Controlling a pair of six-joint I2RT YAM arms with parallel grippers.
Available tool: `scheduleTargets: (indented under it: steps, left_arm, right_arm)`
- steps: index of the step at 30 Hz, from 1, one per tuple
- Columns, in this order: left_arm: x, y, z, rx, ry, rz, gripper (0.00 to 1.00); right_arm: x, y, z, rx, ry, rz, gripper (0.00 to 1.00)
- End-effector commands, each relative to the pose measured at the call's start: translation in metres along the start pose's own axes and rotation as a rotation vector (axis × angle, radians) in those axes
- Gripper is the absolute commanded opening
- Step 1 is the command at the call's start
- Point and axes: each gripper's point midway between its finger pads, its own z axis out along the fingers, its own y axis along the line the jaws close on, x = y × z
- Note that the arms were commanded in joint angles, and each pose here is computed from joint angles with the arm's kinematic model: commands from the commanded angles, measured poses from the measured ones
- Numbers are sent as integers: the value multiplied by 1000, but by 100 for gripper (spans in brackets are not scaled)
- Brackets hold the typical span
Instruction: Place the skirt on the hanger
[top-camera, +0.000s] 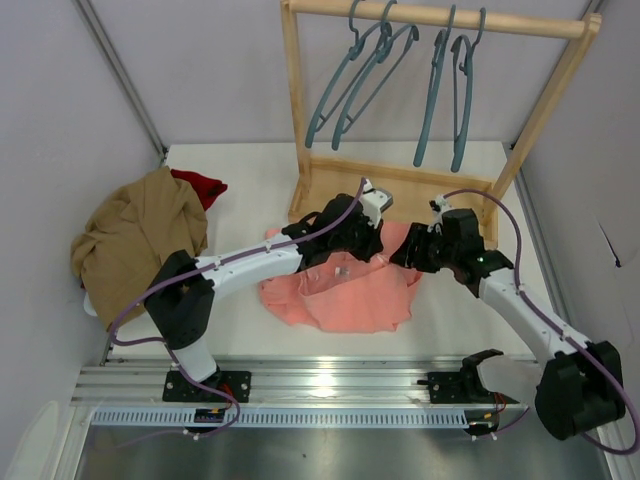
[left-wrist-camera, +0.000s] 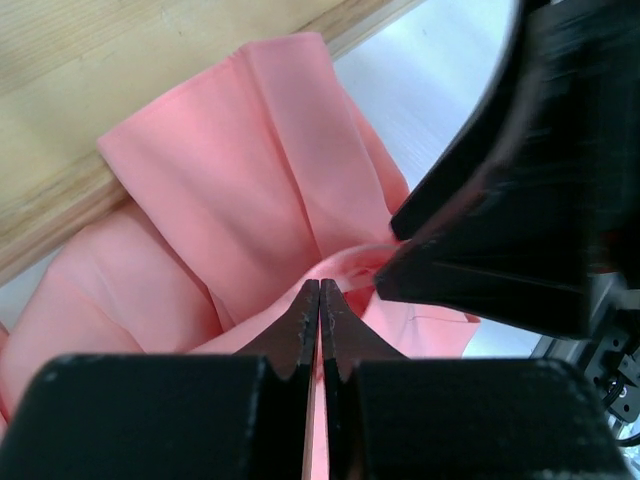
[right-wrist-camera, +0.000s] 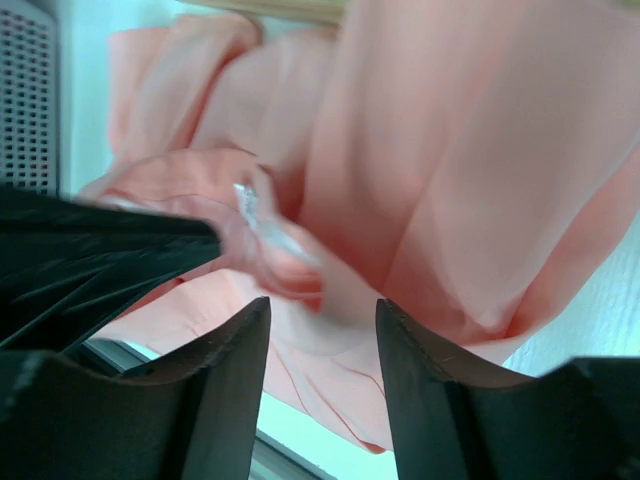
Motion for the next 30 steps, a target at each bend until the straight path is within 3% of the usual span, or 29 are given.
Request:
scheduleTargets:
  steps: [1, 6, 12, 18, 30]
  left_arm:
    - [-13, -2, -8, -6, -29, -6, 5]
    - [-6, 1, -11, -11, -27, -9, 5]
    - [6, 7, -16, -37, 3, -55, 6]
    - [34, 17, -25, -66, 50, -155, 7]
    - [56, 13, -41, -38, 68, -179, 9]
  right_arm:
    - [-37, 26, -31, -66, -159, -148, 53]
    - [-49, 34, -42, -81, -244, -197, 52]
    - [-52, 35, -40, -77, -236, -260, 43]
    - [-60, 50, -27, -119, -227, -427, 43]
    - [-51, 58, 21, -154, -92, -628, 36]
